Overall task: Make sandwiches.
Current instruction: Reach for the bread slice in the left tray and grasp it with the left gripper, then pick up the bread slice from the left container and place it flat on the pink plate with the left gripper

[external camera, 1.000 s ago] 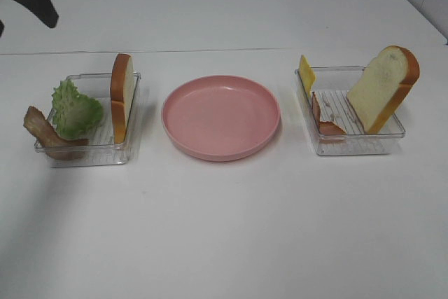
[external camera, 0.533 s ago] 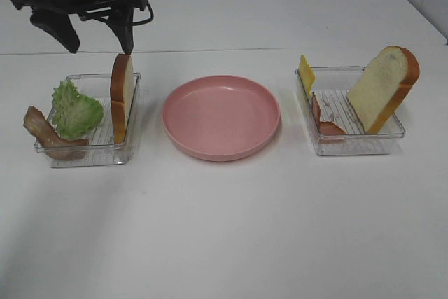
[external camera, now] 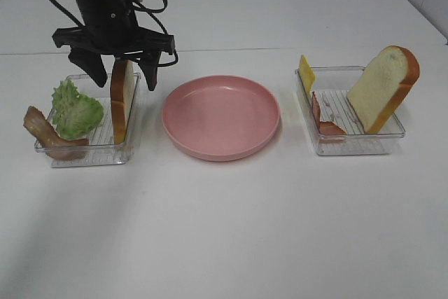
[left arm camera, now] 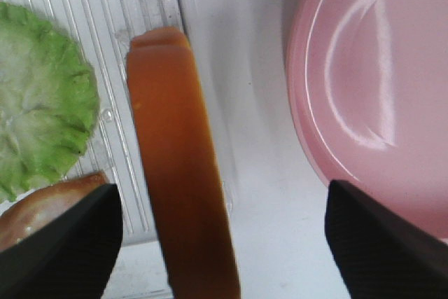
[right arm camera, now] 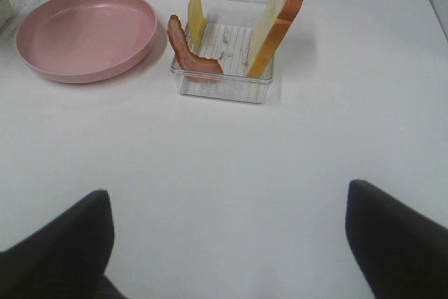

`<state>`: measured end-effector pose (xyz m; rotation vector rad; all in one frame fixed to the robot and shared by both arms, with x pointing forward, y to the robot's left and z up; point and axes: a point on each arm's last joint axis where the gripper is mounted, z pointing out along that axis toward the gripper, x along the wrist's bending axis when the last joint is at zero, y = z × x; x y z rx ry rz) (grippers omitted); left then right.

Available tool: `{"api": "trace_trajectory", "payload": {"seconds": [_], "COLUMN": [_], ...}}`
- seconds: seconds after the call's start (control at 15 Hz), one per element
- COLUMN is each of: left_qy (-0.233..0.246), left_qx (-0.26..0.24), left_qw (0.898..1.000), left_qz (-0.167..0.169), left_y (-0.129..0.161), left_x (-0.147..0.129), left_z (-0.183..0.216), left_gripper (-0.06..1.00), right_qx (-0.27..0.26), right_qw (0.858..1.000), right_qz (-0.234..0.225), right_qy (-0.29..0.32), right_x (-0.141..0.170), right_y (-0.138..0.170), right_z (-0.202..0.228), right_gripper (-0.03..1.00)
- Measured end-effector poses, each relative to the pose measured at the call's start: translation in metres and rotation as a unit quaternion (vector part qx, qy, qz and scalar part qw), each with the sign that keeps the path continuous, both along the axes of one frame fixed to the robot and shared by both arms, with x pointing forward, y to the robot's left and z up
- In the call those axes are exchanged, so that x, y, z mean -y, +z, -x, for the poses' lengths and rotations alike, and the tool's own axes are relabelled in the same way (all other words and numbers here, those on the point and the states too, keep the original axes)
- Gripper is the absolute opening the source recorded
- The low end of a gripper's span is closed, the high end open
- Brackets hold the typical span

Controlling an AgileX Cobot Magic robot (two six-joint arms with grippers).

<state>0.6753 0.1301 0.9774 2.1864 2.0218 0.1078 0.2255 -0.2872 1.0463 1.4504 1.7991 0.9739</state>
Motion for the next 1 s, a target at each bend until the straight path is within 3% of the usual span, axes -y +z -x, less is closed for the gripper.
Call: {"api": "trace_trajectory", "payload": {"seconds": [0.2, 0.27, 0.33, 0.67, 0.93, 1.0], "left_qy": [0.006, 0.007, 0.007, 0.007, 0.007, 0.009], "left_qx": [0.015, 0.022, 0.022, 0.018, 0.008, 0.013], "left_qw": [1.0, 1.0, 1.0, 1.0, 1.0, 1.0], "left_qz": [0.004, 0.007, 0.007, -0.008, -0.011, -0.003], "left_y": [-0.006, -0.004, -0.004, -0.003, 0.001, 0.018], "left_x": [0.002, 0.002, 0.002, -0.001, -0.002, -0.002], "left_z": [-0.005, -0.007, -0.007, -0.006, -0.003, 0.0], "left_gripper": [0.67, 0.59, 0.59, 0.21, 0.21, 0.21], "right_qx": [0.0, 0.0, 0.0, 0.0, 0.0, 0.0], "right_qw": [1.0, 1.0, 1.0, 1.0, 1.0, 1.0], "right_qz": [0.0, 0.0, 0.0, 0.0, 0.0, 0.0], "right_qy": [0.0, 0.0, 0.0, 0.0, 0.0, 0.0], "right_x": [0.0, 0.0, 0.0, 0.0, 0.0, 0.0], "right_y": [0.0, 0.0, 0.0, 0.0, 0.0, 0.0], "right_z": [0.0, 0.0, 0.0, 0.0, 0.0, 0.0], "right_gripper": [0.85, 0.85, 0.85, 0.85, 0.85, 0.85]}}
